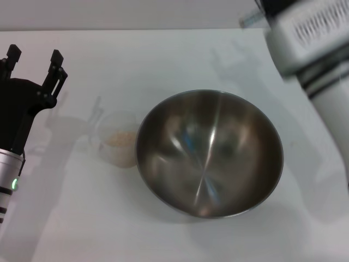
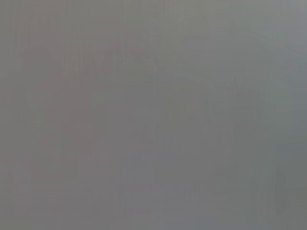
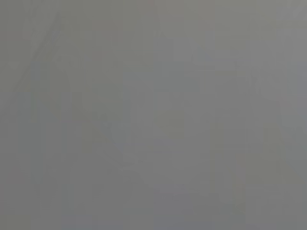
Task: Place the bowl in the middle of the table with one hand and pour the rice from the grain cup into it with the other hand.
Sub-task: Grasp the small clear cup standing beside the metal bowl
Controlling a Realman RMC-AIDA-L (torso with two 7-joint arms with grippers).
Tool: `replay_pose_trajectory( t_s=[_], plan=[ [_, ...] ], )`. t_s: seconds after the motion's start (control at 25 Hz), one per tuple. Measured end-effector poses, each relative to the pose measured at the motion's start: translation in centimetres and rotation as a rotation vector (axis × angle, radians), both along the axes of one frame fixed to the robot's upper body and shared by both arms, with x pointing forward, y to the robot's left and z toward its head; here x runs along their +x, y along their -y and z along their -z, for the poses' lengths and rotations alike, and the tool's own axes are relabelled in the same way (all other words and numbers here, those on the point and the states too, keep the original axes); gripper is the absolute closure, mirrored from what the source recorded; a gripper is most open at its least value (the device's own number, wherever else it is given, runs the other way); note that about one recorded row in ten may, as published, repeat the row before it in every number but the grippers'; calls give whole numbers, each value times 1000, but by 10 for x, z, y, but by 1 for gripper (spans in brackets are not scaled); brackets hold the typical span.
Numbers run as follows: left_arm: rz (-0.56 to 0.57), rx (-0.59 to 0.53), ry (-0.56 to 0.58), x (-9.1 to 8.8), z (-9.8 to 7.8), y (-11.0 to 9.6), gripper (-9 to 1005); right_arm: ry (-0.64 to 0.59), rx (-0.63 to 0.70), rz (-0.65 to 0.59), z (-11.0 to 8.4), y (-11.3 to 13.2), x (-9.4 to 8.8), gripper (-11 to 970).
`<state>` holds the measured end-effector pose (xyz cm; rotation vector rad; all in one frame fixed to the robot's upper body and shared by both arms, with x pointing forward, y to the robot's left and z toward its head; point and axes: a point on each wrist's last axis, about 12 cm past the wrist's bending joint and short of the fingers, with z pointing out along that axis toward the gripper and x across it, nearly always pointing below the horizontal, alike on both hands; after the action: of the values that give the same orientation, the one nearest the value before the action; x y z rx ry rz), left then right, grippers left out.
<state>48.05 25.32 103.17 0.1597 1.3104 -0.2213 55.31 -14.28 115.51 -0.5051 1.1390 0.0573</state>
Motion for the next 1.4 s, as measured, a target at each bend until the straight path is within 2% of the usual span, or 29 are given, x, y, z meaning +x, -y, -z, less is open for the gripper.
replay_pose_trajectory(
  t_s=[0.2, 0.24, 0.32, 0.48, 0.52, 0.64, 0.88, 0.92, 1.04, 1.4],
  plan=[
    [-1, 0, -1, 0, 0, 0, 288, 46, 167, -2, 42, 34, -23, 417],
    [-1, -1, -1, -1, 0, -1, 288, 23, 226, -7, 60, 54, -30, 417],
    [1, -2, -3, -3, 1, 0, 289, 13, 248, -7, 66, 63, -33, 417],
    [6, -2, -6, -10, 4, -1, 291, -46, 286, 32, 94, 109, -48, 417],
    [6, -2, -6, -10, 4, -1, 291, -46, 286, 32, 94, 109, -48, 417],
    [26, 6, -22, -23, 9, 0, 293, -70, 253, 106, 103, 130, -49, 417],
    [43, 25, -38, -35, 15, -1, 295, -71, 244, 198, 104, 151, -46, 417],
    [62, 43, -61, -46, 20, -2, 296, -72, 241, 208, 104, 153, -45, 417],
    [74, 62, -91, -56, 27, -4, 297, -75, 233, 232, 104, 158, -40, 417],
    [119, 88, -165, -76, 39, -1, 301, -75, 226, 246, 101, 160, -30, 417]
  ],
)
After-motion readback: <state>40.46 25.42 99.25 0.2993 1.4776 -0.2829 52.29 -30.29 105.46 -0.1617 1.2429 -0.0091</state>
